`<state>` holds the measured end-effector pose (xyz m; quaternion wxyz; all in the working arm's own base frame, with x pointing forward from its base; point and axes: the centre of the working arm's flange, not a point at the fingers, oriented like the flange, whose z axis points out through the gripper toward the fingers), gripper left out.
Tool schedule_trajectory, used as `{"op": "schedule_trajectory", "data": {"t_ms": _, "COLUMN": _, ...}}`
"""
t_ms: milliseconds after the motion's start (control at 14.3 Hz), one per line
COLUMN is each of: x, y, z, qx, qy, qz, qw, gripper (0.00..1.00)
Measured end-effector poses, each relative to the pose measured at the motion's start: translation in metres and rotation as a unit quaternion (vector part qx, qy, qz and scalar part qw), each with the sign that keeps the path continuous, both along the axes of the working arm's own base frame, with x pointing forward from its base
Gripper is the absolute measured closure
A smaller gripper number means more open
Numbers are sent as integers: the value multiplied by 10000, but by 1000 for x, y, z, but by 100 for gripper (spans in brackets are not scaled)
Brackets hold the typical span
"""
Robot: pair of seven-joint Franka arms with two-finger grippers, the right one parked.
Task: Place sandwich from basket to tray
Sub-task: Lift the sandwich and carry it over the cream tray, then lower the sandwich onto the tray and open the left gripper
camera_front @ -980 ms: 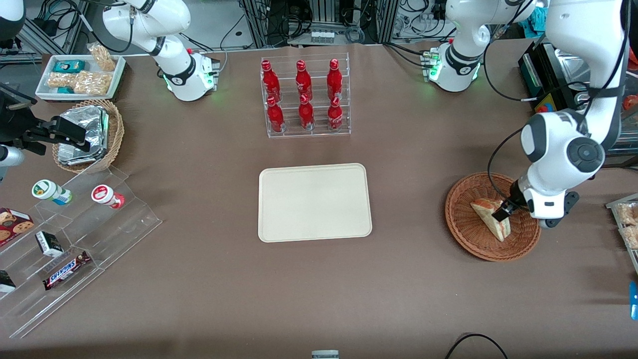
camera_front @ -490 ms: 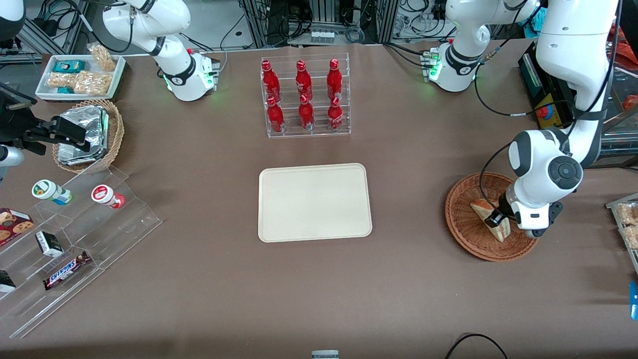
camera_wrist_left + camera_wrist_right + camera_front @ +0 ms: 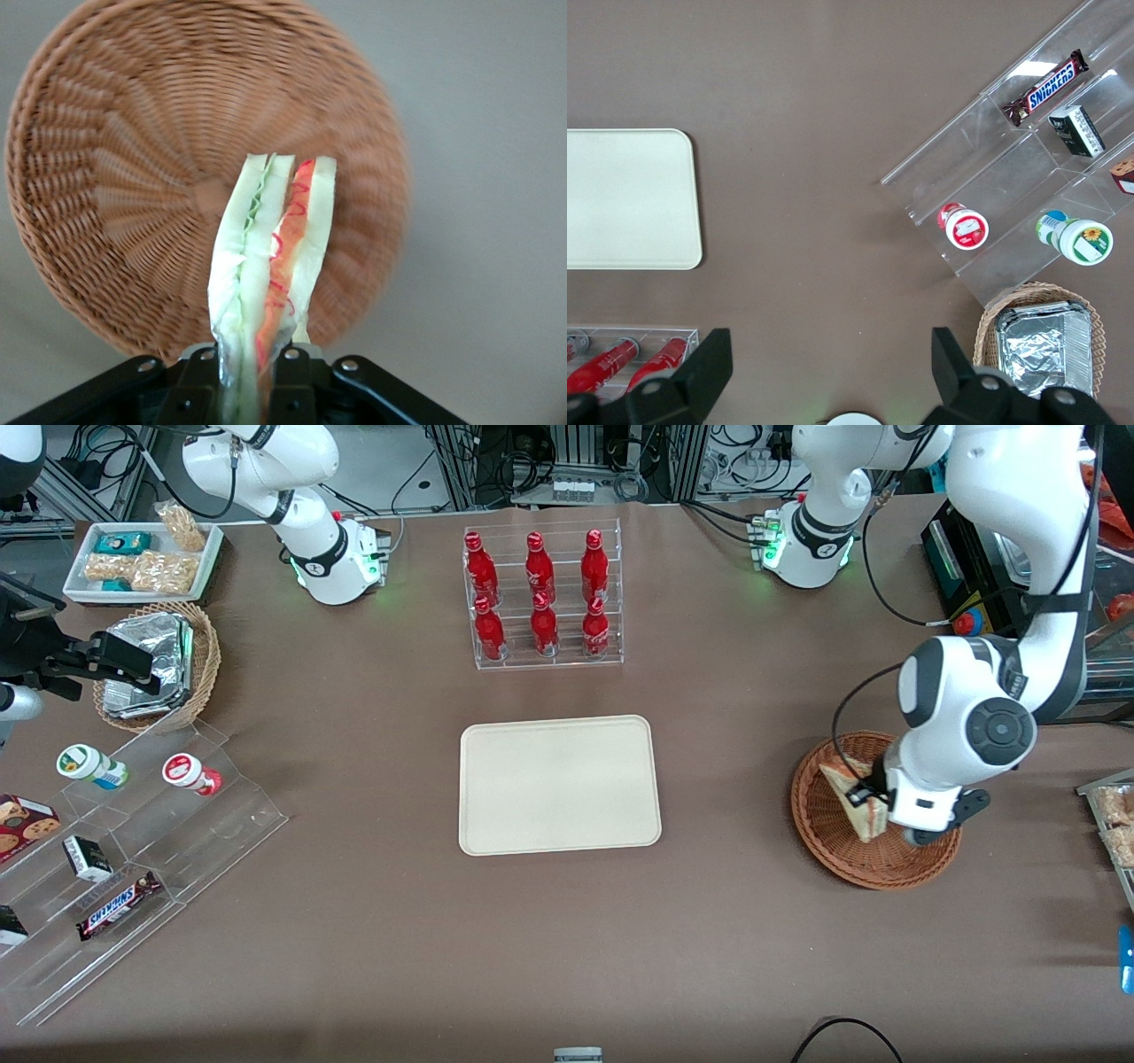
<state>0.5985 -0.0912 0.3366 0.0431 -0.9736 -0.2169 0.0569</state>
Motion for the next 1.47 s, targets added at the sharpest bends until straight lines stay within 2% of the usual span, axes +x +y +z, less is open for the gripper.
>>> {"op": "schedule_trajectory", "data": {"t_ms": 140, "x": -2, "y": -64, "z": 18, "qx": -71, "qy": 29, "qz": -784, "qw": 9969, "gripper": 85}}
{"op": "schedule_trajectory", "data": {"t_ms": 280, "x": -8, "y": -136, "z": 15, "qx": -292, "qy": 36, "qz": -1148, "qw": 9930, "gripper": 85}}
{"op": "schedule_trajectory", "data": {"t_ms": 420, "x": -12, "y": -204, "z": -6, "qx": -387, "qy": 98, "qz": -1178, "qw": 9922, "gripper": 85}}
{"op": "schedule_trajectory", "data": {"t_ms": 560, "x": -18, "y": -269, "z": -34, "qx": -351, "qy": 104, "qz": -1082, "qw": 9935, "gripper": 85}}
{"op": "schedule_trajectory", "data": {"t_ms": 840, "x": -46, "y": -380, "z": -65, "qx": -437, "qy": -173, "qz": -877, "qw": 9950, "gripper": 85}}
{"op": "schedule_trajectory", "data": {"t_ms": 1120, "x": -84, "y": -439, "z": -88, "qx": -514, "qy": -296, "qz": -942, "qw": 9938, "gripper": 85}}
{"op": "schedule_trajectory", "data": {"t_ms": 1470, "x": -88, "y": -443, "z": -94, "qx": -514, "qy": -313, "qz": -966, "qw": 9935, "gripper": 85}}
